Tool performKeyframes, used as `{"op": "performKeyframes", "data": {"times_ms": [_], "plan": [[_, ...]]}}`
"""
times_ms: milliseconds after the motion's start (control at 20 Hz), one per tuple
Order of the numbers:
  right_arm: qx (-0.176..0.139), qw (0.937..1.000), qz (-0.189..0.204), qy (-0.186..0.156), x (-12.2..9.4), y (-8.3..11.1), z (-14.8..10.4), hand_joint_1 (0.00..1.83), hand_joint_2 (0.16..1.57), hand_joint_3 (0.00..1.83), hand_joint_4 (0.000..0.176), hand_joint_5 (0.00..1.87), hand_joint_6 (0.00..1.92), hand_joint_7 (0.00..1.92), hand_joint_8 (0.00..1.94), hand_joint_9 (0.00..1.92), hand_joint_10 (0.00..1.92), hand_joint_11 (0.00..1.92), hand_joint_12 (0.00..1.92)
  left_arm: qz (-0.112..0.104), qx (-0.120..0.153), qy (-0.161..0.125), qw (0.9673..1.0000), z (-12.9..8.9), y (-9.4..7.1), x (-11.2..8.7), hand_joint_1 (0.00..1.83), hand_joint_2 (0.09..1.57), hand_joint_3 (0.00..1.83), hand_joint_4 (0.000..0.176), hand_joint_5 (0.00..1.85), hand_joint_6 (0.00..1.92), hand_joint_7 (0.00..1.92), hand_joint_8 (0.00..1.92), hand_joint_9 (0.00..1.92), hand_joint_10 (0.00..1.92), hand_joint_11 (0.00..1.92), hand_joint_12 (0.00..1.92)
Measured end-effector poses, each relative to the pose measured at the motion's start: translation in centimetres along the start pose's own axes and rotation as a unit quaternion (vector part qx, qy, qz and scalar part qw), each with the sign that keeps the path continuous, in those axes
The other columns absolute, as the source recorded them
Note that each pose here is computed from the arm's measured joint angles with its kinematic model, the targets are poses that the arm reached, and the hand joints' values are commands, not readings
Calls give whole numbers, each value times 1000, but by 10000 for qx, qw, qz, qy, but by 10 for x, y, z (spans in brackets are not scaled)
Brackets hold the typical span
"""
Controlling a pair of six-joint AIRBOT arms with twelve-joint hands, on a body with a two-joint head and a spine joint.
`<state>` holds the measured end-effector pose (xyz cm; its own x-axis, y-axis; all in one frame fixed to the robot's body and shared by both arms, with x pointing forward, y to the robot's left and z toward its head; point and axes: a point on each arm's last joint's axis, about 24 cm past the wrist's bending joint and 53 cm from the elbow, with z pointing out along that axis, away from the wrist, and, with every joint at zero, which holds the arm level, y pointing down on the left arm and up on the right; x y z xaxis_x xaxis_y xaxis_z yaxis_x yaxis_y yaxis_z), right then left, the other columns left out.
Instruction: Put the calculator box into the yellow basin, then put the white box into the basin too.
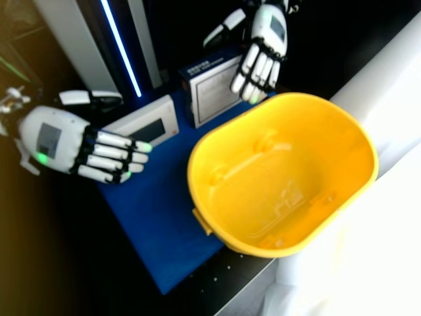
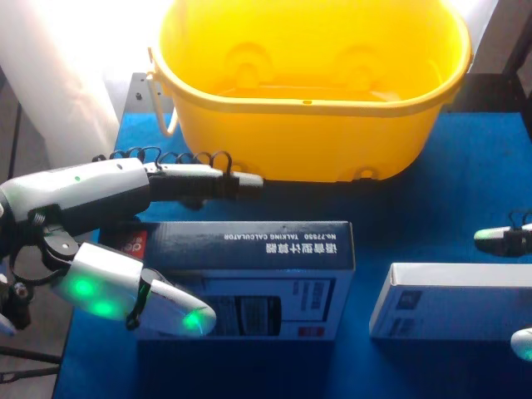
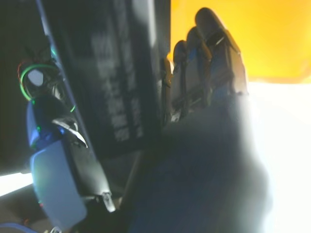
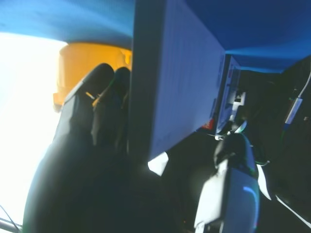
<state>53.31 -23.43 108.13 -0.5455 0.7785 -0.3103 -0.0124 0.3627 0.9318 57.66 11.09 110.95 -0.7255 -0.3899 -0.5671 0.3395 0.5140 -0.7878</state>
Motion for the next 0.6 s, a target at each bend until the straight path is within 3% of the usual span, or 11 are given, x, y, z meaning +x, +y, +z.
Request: {"op": "performKeyframes", "data": {"times_ms": [50,100,150,200,250,300,350,400,500,600], "plan": [[-6,10000,11,1,1,0,0,1148,1110,9,0,885,884,868,146,546,796,217,1519,12,-4,-2,10000,1,1,-1,950,1011,9,9,547,29,516,26,480,121,68,1439],[-11,10000,13,0,1,0,0,1140,1168,0,0,845,1129,908,221,593,876,300,1545,10,3,-2,10000,1,1,-1,1016,1036,8,0,596,29,546,22,521,124,148,1450],[-19,10000,12,2,1,0,0,1313,1174,0,0,848,1181,840,979,752,1270,508,1541,-10,10,-16,10000,2,1,-3,1113,1073,7,0,675,36,603,24,582,133,249,1468],[-16,10000,26,-14,0,-1,1,1349,1173,0,0,861,1178,796,1147,821,1346,677,1525,-12,39,-32,10000,3,-1,-4,1201,1109,10,0,764,51,688,39,699,181,421,1462],[-21,10000,25,-6,1,-1,1,1454,1164,0,0,867,1122,769,1171,825,1281,727,1651,-18,82,-49,10000,3,-3,-5,1308,1169,3,0,783,959,729,975,864,1093,669,1425],[-29,10000,26,7,1,-1,1,1375,1175,3,0,869,1158,775,1229,804,1372,711,1578,-32,124,-54,9999,3,-5,-5,1328,1188,2,0,738,1196,740,1182,910,1285,801,1414],[-37,10000,29,5,2,0,1,1458,1177,2,0,845,1172,779,1222,772,1321,673,1692,-53,199,-74,9998,4,-8,-6,1352,1187,0,0,706,1197,792,1210,915,1333,900,1384],[-53,10000,33,-6,1,1,2,1373,1183,1,0,849,1217,795,1221,763,1383,647,1574,-71,228,-94,9997,4,-9,-6,1357,1186,0,0,701,1200,817,1204,903,1358,887,1387],[-80,10000,50,-19,1,2,3,1475,1178,1,0,827,1187,797,1204,753,1319,670,1708,-149,277,-206,9993,4,-10,-12,1353,1190,2,0,737,1191,832,1236,824,1431,740,1532],[-206,9998,59,-45,0,8,3,1365,1161,0,0,892,1127,861,1147,790,1365,678,1505,-254,336,-311,9986,3,-11,-15,1356,1178,0,0,788,1165,872,1186,802,1407,641,1544]]}}
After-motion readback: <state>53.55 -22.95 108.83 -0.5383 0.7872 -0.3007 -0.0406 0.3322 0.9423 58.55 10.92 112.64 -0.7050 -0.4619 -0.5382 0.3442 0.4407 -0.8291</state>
